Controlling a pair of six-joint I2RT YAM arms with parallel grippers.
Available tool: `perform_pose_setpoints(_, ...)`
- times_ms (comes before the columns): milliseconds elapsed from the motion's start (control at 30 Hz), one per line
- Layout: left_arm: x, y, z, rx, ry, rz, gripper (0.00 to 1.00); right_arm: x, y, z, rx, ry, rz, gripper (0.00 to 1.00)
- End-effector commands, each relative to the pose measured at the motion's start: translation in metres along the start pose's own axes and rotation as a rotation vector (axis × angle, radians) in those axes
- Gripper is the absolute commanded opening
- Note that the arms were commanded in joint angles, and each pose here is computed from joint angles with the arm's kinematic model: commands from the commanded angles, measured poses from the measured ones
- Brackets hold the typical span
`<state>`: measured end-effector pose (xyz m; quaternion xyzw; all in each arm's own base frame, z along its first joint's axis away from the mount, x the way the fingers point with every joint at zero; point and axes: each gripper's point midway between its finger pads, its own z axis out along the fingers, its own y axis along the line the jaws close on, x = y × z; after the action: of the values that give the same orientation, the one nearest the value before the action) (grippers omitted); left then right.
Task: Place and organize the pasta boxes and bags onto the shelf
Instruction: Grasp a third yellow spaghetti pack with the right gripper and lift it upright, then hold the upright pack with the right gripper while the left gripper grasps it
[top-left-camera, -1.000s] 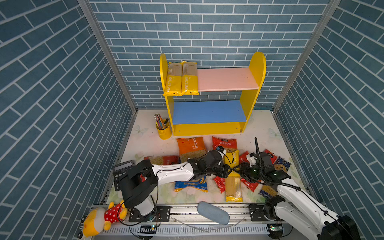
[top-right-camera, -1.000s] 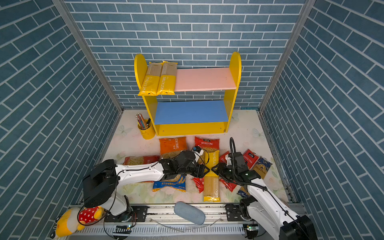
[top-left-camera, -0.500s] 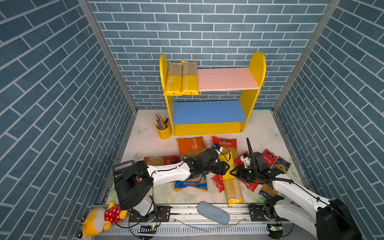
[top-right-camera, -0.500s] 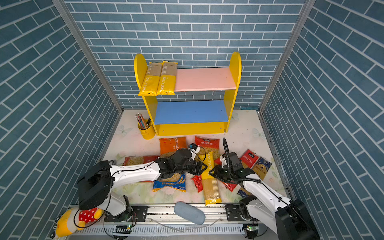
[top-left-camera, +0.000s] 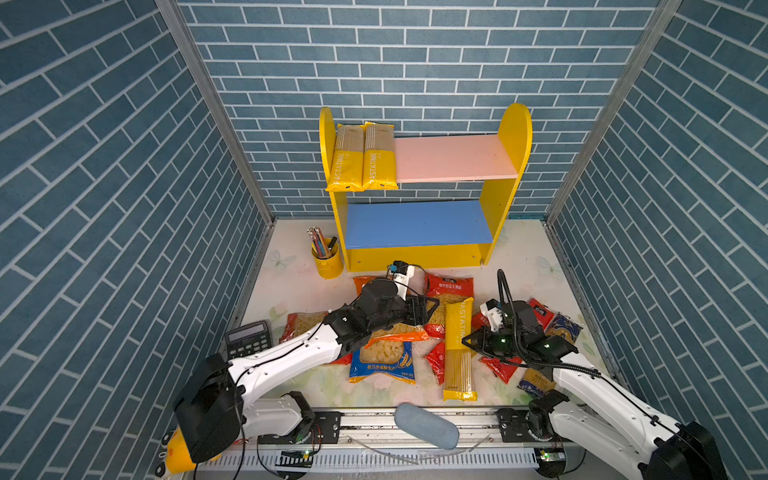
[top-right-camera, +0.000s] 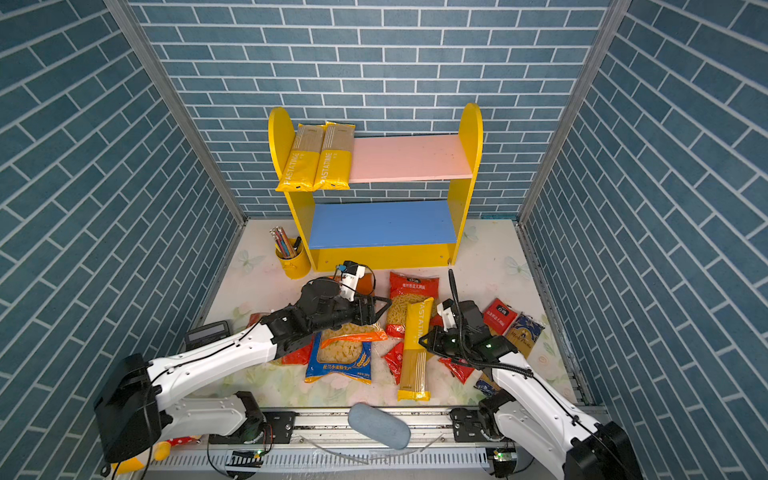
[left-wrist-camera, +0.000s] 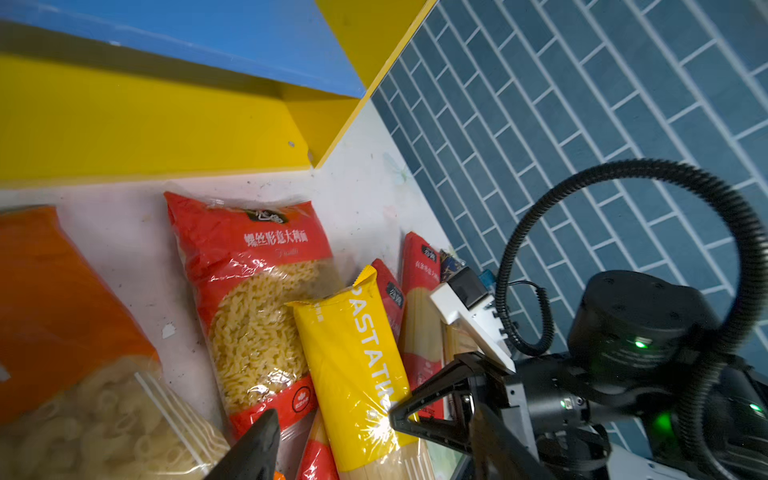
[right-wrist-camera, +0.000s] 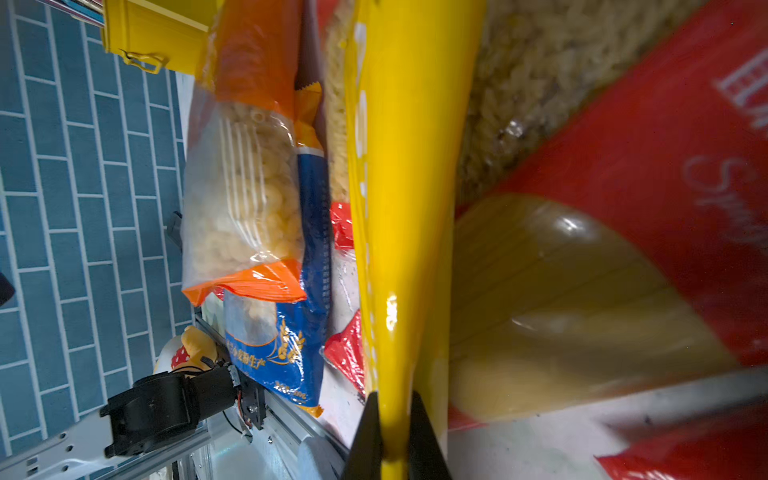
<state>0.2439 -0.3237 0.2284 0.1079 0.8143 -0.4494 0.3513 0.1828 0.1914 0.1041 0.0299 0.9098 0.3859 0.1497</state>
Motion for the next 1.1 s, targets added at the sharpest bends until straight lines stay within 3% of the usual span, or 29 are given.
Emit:
perform_pose_setpoints(0,-0.006,0.008,-0.015,0.044,-0.036,-0.061,0.75,-0.047,0.085,-0.040,-0.216,-0.158,-0.125,0.00)
perform_pose_setpoints(300,-0.040,0.008,-0.047,0.207,-0.119,-0.198,0.86,-0.062,0.197,-0.079,-0.473,-0.316,-0.388,0.00)
perform_pose_setpoints(433,-0.048,-0.007,-0.053,0.295,-0.131,-0.200,0.87,-0.051,0.225,-0.075,-0.541,-0.264,-0.474,0.00)
perform_pose_setpoints(600,-0.044,-0.008,-0.054,0.313,-0.131,-0.186,0.87,-0.039,0.244,-0.069,-0.601,-0.199,-0.511,0.00)
perform_pose_setpoints(800,-0.037,-0.003,-0.050,0.316,-0.112,-0.192,0.83,-0.036,0.262,-0.082,-0.700,-0.204,-0.508,0.00)
perform_pose_setpoints(1067,-0.049,-0.024,-0.054,0.415,-0.137,-0.167,0.64,-0.039,0.269,-0.075,-0.778,-0.186,-0.451,0.00)
